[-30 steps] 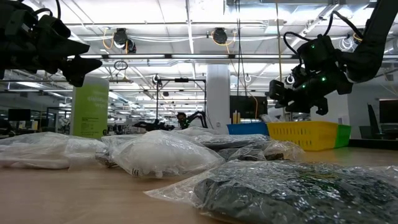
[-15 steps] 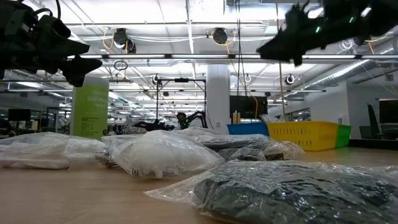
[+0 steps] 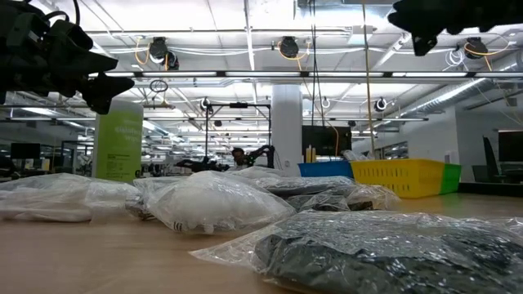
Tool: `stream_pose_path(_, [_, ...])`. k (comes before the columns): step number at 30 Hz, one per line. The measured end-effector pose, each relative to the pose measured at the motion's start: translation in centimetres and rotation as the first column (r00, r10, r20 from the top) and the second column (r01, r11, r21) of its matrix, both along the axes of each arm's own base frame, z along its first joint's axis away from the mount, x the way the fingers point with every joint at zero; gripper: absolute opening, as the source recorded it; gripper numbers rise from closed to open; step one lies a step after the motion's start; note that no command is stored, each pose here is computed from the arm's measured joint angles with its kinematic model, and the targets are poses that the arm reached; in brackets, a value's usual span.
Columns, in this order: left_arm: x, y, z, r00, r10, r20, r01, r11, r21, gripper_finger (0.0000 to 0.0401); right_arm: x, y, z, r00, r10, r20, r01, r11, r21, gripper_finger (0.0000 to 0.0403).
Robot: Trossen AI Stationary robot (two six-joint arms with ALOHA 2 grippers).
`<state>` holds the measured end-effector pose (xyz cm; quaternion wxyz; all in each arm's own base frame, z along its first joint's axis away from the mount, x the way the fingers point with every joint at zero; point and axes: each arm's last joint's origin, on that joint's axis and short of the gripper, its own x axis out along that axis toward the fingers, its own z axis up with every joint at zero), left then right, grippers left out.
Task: Pick & Place Travel size toiletries
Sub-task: Put the nail cutter into the green bin
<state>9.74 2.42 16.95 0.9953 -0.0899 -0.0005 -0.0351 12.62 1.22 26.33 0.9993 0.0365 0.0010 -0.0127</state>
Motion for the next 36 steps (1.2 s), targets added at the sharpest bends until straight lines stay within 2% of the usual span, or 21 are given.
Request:
stream_pose_path(3, [0.0, 0.0, 0.2, 1.000, 0.000, 0.019, -0.001, 1.000, 0.010, 0.0239, -0.8, 0.3, -1.0, 0.999, 0.032, 0.015, -0.032, 0.999, 0.027, 0.0091])
stream_pose_path(7, [-0.1, 0.0, 1.1, 0.994, -0.002, 0.107, -0.004, 0.999, 0.053, 0.0239, -1.1, 0.5, -3.0, 0.998, 0.056, -0.009, -0.055, 0.996, 0.072, 0.0086])
stream_pose_path(10, [-0.1, -0.1, 1.6, 0.987, -0.006, 0.158, 0.006, 1.000, -0.001, 0.0239, -1.0, 0.7, -4.2, 0.997, 0.076, -0.028, -0.074, 0.993, 0.091, 0.0086])
stream_pose_path(14, [-0.2, -0.1, 1.7, 0.987, -0.007, 0.159, 0.023, 0.995, -0.097, 0.0239, -1.0, 1.0, -5.0, 0.990, 0.142, -0.020, -0.139, 0.986, 0.088, 0.0085])
stream_pose_path(25, [-0.2, -0.1, 1.7, 0.988, -0.007, 0.156, 0.024, 0.994, -0.106, 0.0239, -0.9, 1.1, -6.1, 0.989, 0.142, -0.041, -0.138, 0.986, 0.094, 0.0079])
stream_pose_path(29, [-0.2, -0.1, 1.7, 0.988, -0.006, 0.154, 0.036, 0.981, -0.192, 0.0239, -0.9, 1.1, -6.4, 0.989, 0.140, -0.051, -0.135, 0.986, 0.093, 0.0079])
stream_pose_path(31, [0.0, 0.1, 1.6, 0.989, 0.036, 0.142, -0.001, 0.971, -0.239, 0.0239, -0.9, 1.1, -6.6, 0.989, 0.140, -0.054, -0.134, 0.987, 0.093, 0.0079])
stream_pose_path(33, [0.3, 0.2, 1.3, 0.992, 0.081, 0.098, -0.047, 0.950, -0.309, 0.0239, -0.9, 1.1, -6.6, 0.989, 0.140, -0.056, -0.134, 0.987, 0.093, 0.0079])
stream_pose_path(36, [1.1, 0.0, 1.2, 0.996, 0.084, 0.027, -0.069, 0.934, -0.351, 0.0239, -0.9, 1.1, -6.6, 0.989, 0.139, -0.056, -0.134, 0.987, 0.093, 0.0079])
